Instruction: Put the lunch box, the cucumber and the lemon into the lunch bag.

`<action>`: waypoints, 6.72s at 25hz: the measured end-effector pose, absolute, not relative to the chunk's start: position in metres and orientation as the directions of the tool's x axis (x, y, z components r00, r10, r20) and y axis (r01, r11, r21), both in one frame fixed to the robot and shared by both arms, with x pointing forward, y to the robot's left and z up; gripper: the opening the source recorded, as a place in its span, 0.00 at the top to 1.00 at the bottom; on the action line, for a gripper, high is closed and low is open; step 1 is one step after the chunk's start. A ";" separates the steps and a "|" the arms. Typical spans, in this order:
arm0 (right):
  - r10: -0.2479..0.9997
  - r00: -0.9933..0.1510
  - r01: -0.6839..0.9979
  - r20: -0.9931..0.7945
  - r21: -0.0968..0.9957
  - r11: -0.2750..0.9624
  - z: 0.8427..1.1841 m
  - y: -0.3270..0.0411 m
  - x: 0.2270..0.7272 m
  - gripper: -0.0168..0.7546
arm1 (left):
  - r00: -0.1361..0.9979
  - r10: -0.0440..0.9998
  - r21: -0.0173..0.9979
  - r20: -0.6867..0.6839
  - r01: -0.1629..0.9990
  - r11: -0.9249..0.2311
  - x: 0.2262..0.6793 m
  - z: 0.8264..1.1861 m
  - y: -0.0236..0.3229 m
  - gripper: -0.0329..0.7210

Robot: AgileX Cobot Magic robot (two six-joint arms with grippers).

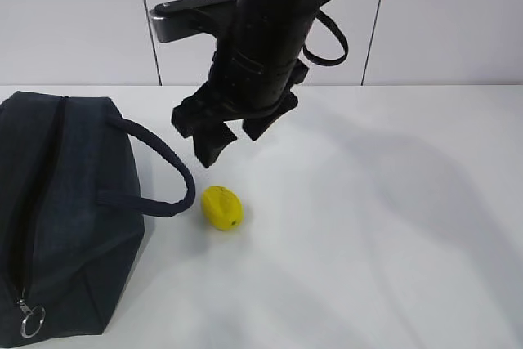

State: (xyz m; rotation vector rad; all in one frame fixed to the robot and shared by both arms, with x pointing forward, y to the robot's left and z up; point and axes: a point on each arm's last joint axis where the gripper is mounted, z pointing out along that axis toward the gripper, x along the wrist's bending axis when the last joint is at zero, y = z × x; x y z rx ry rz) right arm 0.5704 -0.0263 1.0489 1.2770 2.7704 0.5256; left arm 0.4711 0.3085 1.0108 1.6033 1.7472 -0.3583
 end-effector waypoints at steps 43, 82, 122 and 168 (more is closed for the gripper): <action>0.759 -0.650 0.729 0.041 0.316 0.607 0.931 0.002 0.616 0.27 | 0.000 0.805 0.266 -0.593 0.944 0.195 0.472 1.005 0.316 0.95; 0.754 -0.656 0.730 0.037 0.284 0.622 0.919 0.002 0.616 0.27 | 0.000 0.809 0.267 -0.588 0.944 0.194 0.472 1.005 0.316 0.95; 0.739 -0.673 0.738 0.018 0.088 0.669 0.933 -0.002 0.614 0.51 | 0.003 0.816 0.265 -0.579 0.946 0.185 0.471 1.004 0.317 0.95; 0.366 -0.355 0.929 0.860 0.280 0.243 1.019 0.073 0.597 0.52 | -0.004 0.823 0.262 -0.568 0.947 0.186 0.471 1.003 0.318 0.95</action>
